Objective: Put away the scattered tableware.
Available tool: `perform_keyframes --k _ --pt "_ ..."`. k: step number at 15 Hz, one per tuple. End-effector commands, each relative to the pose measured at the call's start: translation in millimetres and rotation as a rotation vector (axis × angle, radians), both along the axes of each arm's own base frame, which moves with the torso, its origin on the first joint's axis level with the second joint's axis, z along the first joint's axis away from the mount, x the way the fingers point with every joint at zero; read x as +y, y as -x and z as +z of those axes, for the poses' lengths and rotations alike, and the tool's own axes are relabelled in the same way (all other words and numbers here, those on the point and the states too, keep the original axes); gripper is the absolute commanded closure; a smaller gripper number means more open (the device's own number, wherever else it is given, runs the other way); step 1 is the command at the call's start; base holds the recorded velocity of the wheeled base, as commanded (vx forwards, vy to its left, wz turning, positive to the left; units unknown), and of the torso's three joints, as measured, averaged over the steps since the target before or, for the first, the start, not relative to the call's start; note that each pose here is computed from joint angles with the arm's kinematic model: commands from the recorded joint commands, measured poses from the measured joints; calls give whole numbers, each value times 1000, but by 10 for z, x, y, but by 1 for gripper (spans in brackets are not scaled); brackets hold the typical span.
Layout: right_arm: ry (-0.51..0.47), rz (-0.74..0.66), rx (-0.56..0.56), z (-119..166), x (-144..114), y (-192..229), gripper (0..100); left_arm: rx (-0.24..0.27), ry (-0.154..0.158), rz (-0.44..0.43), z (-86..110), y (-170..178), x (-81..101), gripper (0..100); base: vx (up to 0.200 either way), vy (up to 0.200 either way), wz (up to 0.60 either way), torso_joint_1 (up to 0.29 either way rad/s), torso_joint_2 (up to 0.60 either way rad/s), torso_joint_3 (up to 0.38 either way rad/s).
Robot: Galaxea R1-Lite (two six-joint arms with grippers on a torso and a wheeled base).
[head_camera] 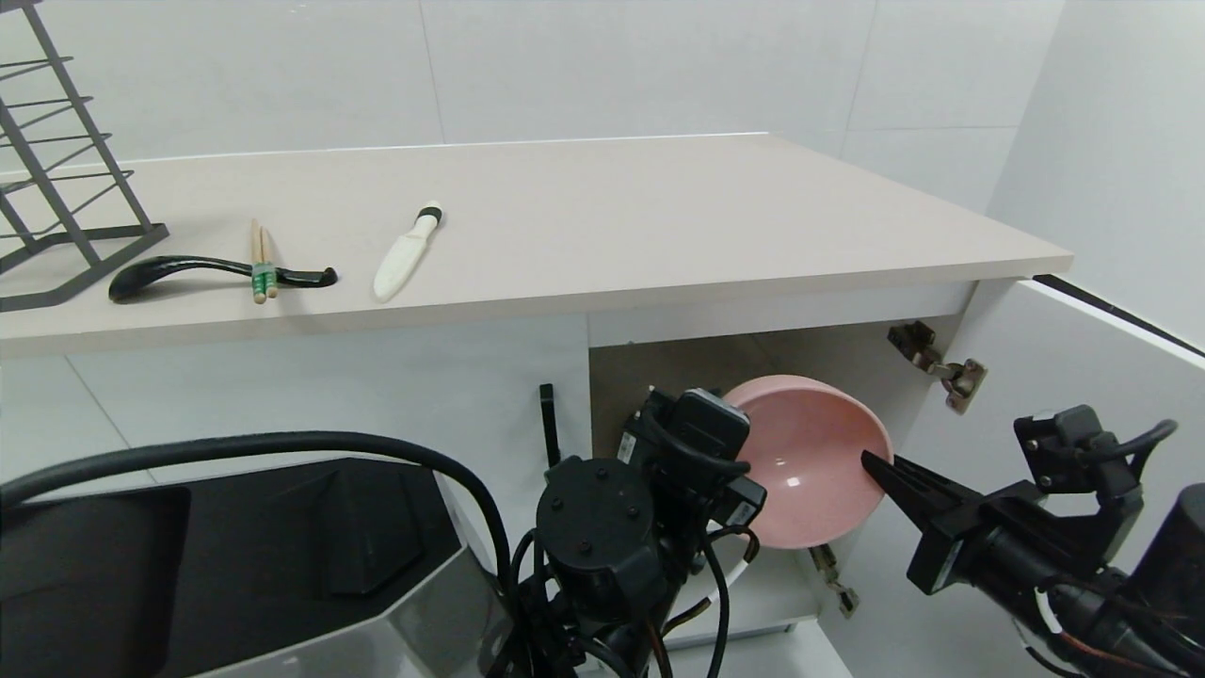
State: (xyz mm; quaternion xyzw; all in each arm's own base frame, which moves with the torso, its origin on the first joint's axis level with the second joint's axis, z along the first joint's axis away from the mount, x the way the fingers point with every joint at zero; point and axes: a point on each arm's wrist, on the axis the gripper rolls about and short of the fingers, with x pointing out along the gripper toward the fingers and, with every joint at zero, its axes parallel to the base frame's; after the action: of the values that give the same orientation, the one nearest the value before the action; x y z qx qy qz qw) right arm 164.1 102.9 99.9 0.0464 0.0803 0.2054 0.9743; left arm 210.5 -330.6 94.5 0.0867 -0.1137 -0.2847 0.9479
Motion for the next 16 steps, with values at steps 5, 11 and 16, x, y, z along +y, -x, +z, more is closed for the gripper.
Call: perform_keyframes --k 5,11,16 --pt "-1 5 2 -6 4 -2 100 -3 5 -30 12 79 -64 0 0 0 0 0 0 0" --pt "0 -2 0 -3 -10 -8 100 -17 29 -32 134 107 -27 0 0 0 0 0 0 0" --pt "2 -2 4 -10 -12 -4 100 -3 2 -42 173 206 133 0 0 0 0 0 0 0"
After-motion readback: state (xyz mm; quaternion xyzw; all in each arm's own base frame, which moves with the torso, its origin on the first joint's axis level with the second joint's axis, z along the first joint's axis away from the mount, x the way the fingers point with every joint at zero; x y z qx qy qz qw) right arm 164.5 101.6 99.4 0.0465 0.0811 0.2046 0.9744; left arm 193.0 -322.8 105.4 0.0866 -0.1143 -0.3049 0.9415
